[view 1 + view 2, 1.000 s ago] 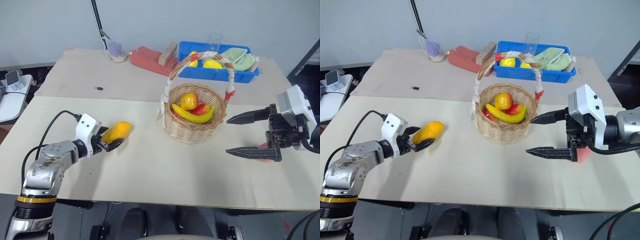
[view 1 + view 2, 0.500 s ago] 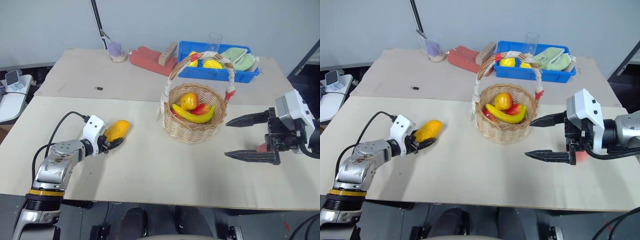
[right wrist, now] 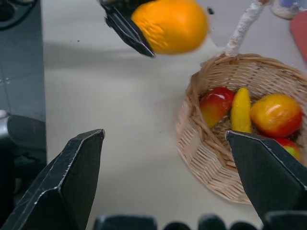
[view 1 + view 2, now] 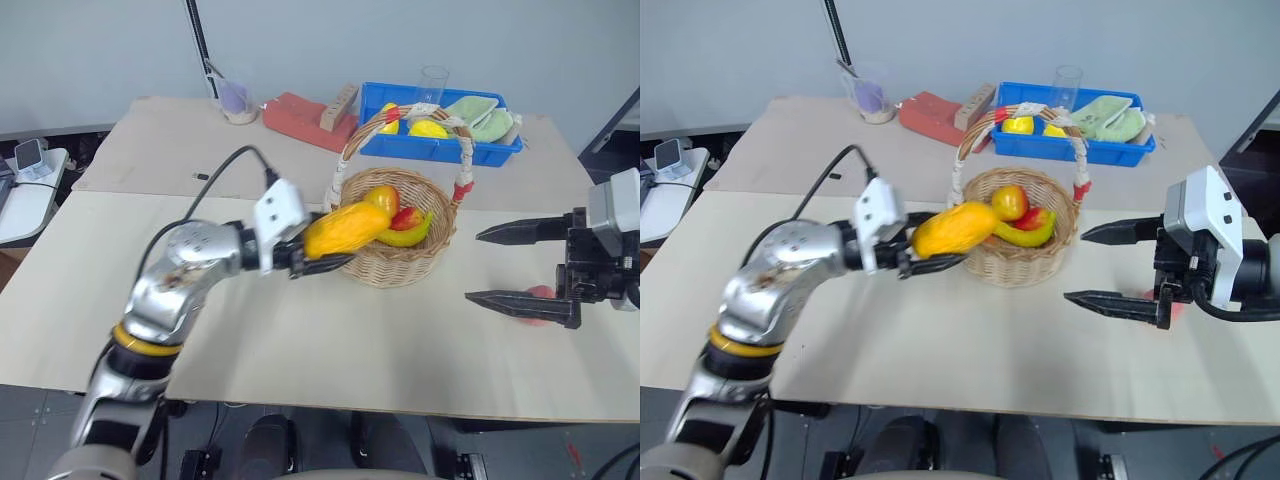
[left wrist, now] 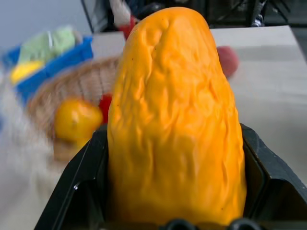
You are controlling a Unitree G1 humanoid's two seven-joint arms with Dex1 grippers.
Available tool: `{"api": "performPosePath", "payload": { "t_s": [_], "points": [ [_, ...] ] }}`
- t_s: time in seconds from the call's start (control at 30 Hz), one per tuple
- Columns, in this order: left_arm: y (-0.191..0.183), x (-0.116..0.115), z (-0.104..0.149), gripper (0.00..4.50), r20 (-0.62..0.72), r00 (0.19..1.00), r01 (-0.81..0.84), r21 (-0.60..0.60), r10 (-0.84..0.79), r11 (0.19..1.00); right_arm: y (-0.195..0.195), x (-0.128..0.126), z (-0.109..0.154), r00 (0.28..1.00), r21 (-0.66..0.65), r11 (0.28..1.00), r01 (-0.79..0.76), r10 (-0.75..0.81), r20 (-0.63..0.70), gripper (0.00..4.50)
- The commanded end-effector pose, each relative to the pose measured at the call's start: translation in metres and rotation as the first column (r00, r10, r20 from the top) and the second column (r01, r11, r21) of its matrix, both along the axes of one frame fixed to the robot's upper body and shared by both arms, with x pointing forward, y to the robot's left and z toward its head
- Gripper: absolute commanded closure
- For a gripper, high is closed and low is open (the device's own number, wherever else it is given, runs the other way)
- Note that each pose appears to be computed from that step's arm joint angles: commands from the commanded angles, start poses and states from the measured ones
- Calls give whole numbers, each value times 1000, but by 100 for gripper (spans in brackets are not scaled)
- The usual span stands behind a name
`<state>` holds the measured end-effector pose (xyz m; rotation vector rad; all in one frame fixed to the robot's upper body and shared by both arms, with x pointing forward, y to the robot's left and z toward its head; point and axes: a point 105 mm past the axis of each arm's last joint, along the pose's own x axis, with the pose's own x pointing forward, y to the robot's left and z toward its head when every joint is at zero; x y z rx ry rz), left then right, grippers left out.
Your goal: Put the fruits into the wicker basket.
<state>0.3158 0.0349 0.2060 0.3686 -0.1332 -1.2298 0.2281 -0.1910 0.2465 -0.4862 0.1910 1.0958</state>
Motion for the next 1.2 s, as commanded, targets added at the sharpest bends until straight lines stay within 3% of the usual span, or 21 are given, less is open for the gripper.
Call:
{"api": "performPosePath", "payload": {
  "t_s": [0.03,0.23,0.3,0.37,0.53,0.73,0.93,1.2],
  "points": [
    [-22,17,5,190,94,995,-21,1,20,1000,5,-4,11,998,23,1000,6,-8,57,0],
    [-47,42,12,190,192,979,-64,-12,65,998,5,-8,12,996,44,997,57,-60,70,0],
    [-51,43,15,84,195,979,-52,-31,57,998,2,-8,13,993,46,995,84,-87,76,0],
    [-55,40,17,5,188,982,-25,-44,33,999,-1,-9,13,991,48,993,109,-113,79,0],
    [-55,31,17,5,172,985,32,-51,-23,998,-12,-8,11,978,49,983,179,-183,100,0],
    [-47,-6,16,5,128,966,229,-5,-226,973,-50,1,-7,917,25,923,385,-386,101,0],
    [-31,-43,6,5,64,904,414,113,-423,903,-101,10,-50,778,-104,771,628,-622,88,0],
    [-21,-54,4,5,42,874,475,141,-485,869,-131,23,-88,687,-114,681,724,-727,19,0]
  ]
}}
